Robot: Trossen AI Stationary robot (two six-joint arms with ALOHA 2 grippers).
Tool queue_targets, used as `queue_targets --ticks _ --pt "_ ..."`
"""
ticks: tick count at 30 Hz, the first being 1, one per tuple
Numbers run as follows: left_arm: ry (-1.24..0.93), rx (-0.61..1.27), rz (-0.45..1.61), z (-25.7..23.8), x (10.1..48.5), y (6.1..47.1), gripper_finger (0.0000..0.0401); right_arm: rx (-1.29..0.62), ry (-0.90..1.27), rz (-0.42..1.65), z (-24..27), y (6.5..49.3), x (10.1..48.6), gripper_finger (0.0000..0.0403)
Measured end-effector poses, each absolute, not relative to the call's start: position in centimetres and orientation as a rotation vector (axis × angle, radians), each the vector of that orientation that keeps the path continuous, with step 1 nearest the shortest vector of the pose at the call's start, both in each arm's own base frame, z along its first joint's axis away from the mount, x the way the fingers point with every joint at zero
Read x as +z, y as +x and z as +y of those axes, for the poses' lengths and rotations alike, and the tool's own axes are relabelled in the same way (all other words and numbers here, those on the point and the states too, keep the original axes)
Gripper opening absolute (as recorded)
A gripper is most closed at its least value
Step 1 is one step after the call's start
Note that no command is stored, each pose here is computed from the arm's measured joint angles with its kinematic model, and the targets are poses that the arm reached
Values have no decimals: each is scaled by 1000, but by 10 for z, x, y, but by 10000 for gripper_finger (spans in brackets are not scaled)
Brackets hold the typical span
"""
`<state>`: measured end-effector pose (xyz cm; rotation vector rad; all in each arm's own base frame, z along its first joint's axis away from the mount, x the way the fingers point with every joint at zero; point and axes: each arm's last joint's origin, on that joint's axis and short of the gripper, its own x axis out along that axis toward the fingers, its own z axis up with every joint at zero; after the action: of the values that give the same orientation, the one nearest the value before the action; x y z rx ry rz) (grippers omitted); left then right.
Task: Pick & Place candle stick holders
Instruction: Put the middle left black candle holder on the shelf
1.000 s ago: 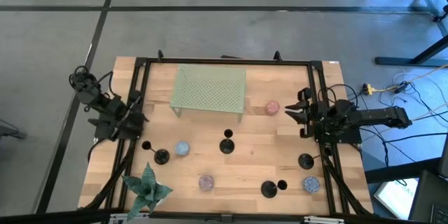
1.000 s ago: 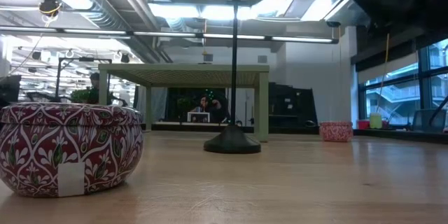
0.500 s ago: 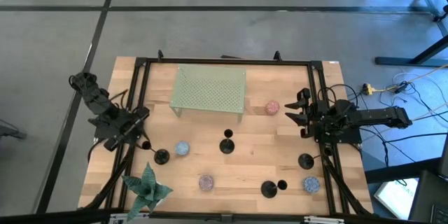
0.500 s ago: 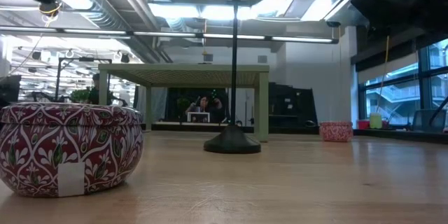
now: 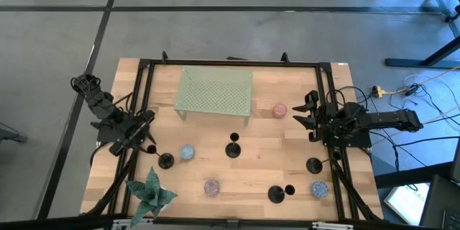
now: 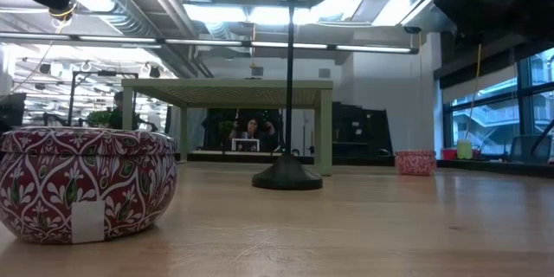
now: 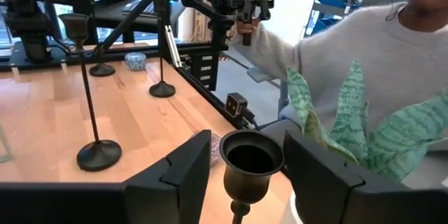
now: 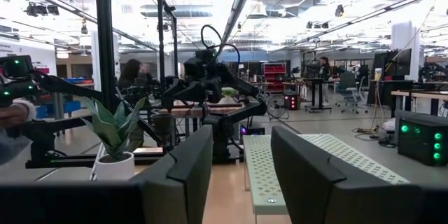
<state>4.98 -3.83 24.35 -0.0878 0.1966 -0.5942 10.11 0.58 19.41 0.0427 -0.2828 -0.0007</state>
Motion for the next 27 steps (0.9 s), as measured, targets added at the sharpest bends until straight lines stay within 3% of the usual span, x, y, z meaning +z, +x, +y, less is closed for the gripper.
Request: queue_targets --ticks 8,27 --pt "-69 -592 192 -38 243 50 217 -1 42 -282 6 101 194 152" --pt "-23 -649 111 -41 249 51 219 -1 42 -279 6 101 194 152"
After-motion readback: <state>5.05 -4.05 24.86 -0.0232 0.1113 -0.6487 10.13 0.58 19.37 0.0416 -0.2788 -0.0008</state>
